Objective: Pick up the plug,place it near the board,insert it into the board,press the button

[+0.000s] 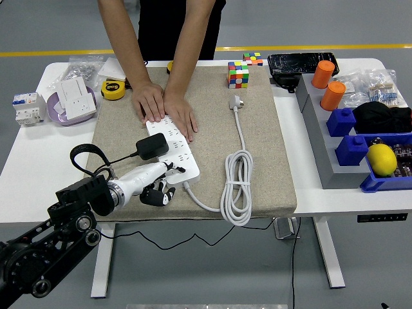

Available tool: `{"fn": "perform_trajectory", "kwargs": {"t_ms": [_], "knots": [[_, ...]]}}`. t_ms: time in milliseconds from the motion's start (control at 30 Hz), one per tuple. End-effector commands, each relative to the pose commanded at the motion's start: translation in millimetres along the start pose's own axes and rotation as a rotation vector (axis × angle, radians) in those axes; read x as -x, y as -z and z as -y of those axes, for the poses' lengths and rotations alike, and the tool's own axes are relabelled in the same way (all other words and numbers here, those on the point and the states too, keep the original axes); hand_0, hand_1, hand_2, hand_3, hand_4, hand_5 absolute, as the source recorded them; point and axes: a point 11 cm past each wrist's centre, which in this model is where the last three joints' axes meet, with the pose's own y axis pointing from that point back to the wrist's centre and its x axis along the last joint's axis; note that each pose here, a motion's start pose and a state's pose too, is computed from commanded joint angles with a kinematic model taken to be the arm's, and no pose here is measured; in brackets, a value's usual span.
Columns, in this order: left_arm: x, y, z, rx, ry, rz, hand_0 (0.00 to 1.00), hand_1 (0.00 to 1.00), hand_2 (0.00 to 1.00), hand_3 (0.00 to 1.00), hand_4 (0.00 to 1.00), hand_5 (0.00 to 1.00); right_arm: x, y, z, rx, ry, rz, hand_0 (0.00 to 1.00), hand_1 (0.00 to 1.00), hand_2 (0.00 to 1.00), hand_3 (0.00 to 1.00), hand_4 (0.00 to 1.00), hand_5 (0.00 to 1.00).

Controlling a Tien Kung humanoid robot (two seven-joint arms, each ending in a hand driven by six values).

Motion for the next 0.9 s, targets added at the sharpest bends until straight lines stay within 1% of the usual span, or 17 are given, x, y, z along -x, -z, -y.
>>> {"fn": "perform_trajectory", "kwargs": {"t_ms": [300, 600, 900], "knots": [[-4.7, -4.1, -1.3, 0.015, -0.022, 0.003, 0.116, 0.045, 0.164, 0.863, 0.409, 0.045, -0.3, 0.8, 0.0, -0.001, -0.001, 0.000, 0.831, 0.754, 0.743, 0.767, 0.998, 0.816], [2.1, 1.8, -0.6, -0.007, 0.003, 0.007, 0.116, 0.045, 0.164, 0.858, 0.407, 0.045, -0.8, -1.1, 0.0, 0.002, -0.001, -0.001, 0.831, 0.754, 0.743, 0.767, 0.998, 0.815], [1.7, 9.9, 0.0, -0.039, -0.004, 0.044, 0.113, 0.044, 0.164, 0.850, 0.406, 0.043, -1.3, -2.5, -0.1, 0.004, -0.002, -0.003, 0.831, 0.754, 0.743, 0.766, 0.998, 0.816]]}}
